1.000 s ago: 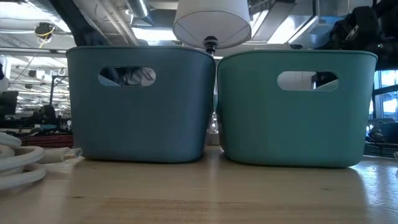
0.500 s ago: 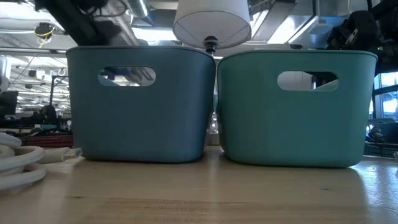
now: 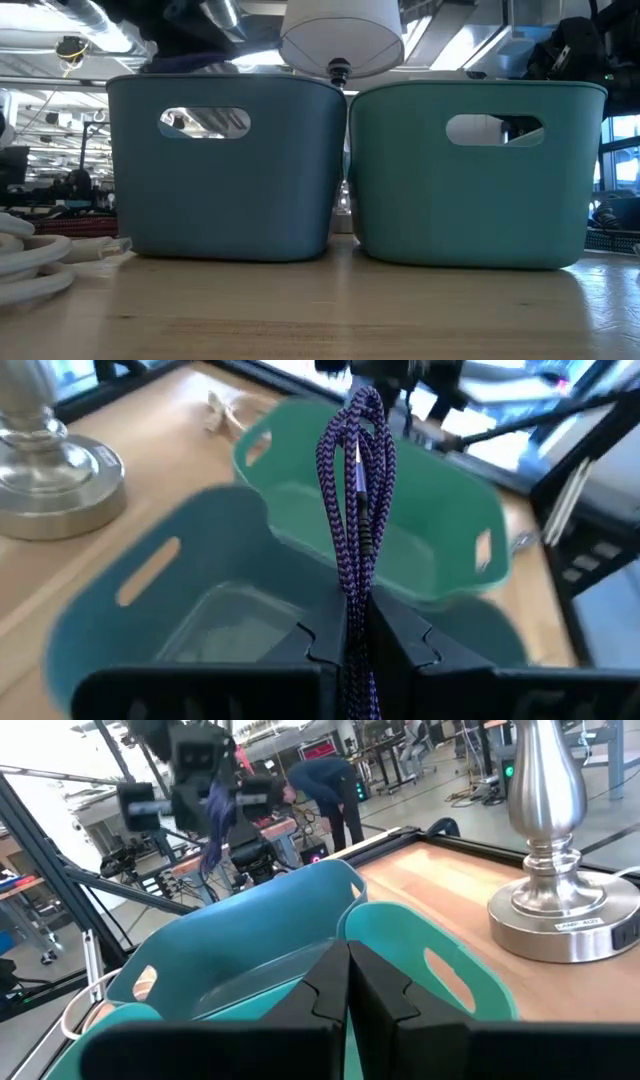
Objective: Pick and place items into bin
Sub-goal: Put the purple patterned USB cable into the lue bin
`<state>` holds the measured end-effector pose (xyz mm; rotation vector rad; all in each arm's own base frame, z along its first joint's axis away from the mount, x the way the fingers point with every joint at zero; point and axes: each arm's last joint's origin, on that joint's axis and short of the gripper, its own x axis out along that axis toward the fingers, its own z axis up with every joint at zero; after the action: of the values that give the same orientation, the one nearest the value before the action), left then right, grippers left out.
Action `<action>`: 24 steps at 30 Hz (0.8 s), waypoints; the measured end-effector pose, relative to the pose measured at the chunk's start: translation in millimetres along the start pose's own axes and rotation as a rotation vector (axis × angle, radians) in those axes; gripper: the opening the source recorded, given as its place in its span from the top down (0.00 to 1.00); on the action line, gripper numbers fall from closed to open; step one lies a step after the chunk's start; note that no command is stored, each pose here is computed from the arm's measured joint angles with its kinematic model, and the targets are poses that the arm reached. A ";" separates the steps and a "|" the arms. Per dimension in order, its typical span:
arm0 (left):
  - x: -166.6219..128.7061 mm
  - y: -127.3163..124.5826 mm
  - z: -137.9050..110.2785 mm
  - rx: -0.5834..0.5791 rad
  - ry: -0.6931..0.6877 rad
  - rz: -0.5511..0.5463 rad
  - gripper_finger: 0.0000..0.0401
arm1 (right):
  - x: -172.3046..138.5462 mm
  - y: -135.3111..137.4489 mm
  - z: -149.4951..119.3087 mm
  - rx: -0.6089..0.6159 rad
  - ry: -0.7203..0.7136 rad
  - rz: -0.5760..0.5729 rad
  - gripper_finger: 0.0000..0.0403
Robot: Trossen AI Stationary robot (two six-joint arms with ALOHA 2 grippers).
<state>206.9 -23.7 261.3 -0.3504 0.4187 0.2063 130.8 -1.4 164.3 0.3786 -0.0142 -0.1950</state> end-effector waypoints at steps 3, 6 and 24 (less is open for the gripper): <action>17.4 -8.2 -8.7 0.078 0.039 -0.016 0.95 | 0.0 0.0 0.1 -0.006 -0.002 -0.003 0.98; 34.9 -9.1 -7.4 0.053 0.045 -0.008 0.95 | 0.0 0.4 1.4 -0.017 -0.015 0.003 0.98; 92.8 16.1 -12.7 -0.288 0.172 0.224 0.95 | 0.0 0.6 1.8 -0.045 -0.020 0.004 0.98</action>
<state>281.0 -2.2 205.8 -0.6078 0.6004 0.4592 130.8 -1.5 166.2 0.3314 -0.0298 -0.1943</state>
